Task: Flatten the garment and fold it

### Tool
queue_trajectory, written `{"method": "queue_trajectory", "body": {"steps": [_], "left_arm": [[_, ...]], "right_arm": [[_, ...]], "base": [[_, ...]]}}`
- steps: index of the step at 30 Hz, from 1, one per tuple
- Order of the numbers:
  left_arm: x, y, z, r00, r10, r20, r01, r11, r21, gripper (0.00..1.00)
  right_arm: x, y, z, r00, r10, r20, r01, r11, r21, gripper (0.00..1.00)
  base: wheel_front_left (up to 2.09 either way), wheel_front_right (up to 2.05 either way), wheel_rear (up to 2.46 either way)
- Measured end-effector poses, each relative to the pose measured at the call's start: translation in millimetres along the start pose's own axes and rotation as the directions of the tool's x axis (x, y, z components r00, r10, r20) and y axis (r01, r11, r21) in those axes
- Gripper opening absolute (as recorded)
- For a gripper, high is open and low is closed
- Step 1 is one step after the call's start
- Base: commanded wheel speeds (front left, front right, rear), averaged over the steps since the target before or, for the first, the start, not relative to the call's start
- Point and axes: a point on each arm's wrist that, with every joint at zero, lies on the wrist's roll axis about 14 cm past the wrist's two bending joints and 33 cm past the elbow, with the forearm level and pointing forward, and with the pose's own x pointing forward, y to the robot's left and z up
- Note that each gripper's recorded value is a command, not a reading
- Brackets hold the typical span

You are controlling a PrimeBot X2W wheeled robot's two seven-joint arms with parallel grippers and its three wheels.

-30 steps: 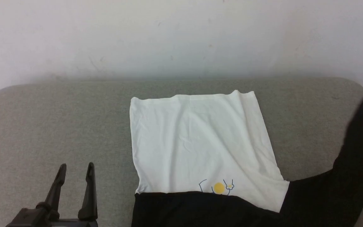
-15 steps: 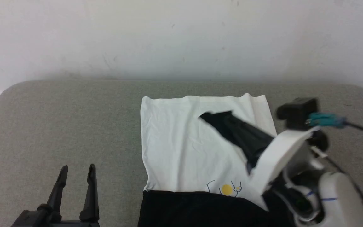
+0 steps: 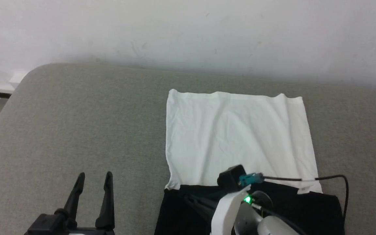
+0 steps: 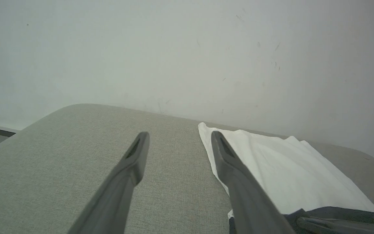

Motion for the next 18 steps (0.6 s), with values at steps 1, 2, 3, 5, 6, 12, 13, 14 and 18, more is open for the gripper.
{"method": "queue_trajectory", "body": {"steps": [1,2,3,5,6,12,13,14,18], "left_arm": [[-1.6,0.7,-1.3,1.0,0.001,-0.004,-0.001,1.0,-0.001,1.0],[-3.0,1.4,-2.3,1.0,0.003,-0.008,-0.004,1.0,-0.001,1.0],[-4.4,2.6,-3.2,1.0,0.008,-0.011,-0.008,1.0,-0.001,1.0],[-6.3,3.9,-3.7,1.0,0.014,-0.012,-0.014,1.0,-0.002,1.0],[-6.3,4.4,-3.1,1.0,0.015,-0.009,-0.015,1.0,-0.002,1.0],[-8.2,4.9,0.7,1.0,0.016,0.007,-0.016,1.0,-0.006,1.0],[-7.7,4.3,1.1,1.0,0.013,0.008,-0.013,1.0,-0.006,1.0],[-6.8,3.5,1.3,1.0,0.009,0.009,-0.009,1.0,-0.005,1.0],[-0.8,-3.2,2.7,1.0,-0.017,0.015,0.017,1.0,-0.006,1.0]], "right_arm": [[3.0,-1.5,-9.7,1.0,-0.003,-0.026,0.003,1.0,-0.006,0.0],[5.5,-4.3,-18.5,0.999,-0.01,-0.05,0.01,1.0,-0.008,0.0],[7.6,-7.5,-25.3,0.998,-0.018,-0.065,0.017,1.0,-0.017,0.0],[11.4,-13.2,-33.7,0.996,-0.031,-0.084,0.029,0.999,-0.034,0.0],[12.9,-15.6,-37.0,0.995,-0.036,-0.091,0.033,0.999,-0.036,0.0],[22.4,-10.8,-30.8,0.997,-0.012,-0.071,0.009,0.999,-0.039,1.0],[23.6,-8.8,-25.9,0.998,-0.005,-0.062,0.002,0.999,-0.04,1.0],[24.6,-8.3,-18.6,0.999,-0.002,-0.043,0.001,0.999,-0.036,1.0],[22.9,-17.8,18.5,0.997,-0.025,0.071,0.026,1.0,-0.014,1.0]], "base": [[0.0,0.0,0.0],[0.0,0.0,0.0],[0.0,0.0,0.0],[0.0,0.0,0.0],[0.0,0.0,0.0],[0.0,0.0,0.0],[0.0,0.0,0.0],[0.0,0.0,0.0],[0.0,0.0,0.0]]}}
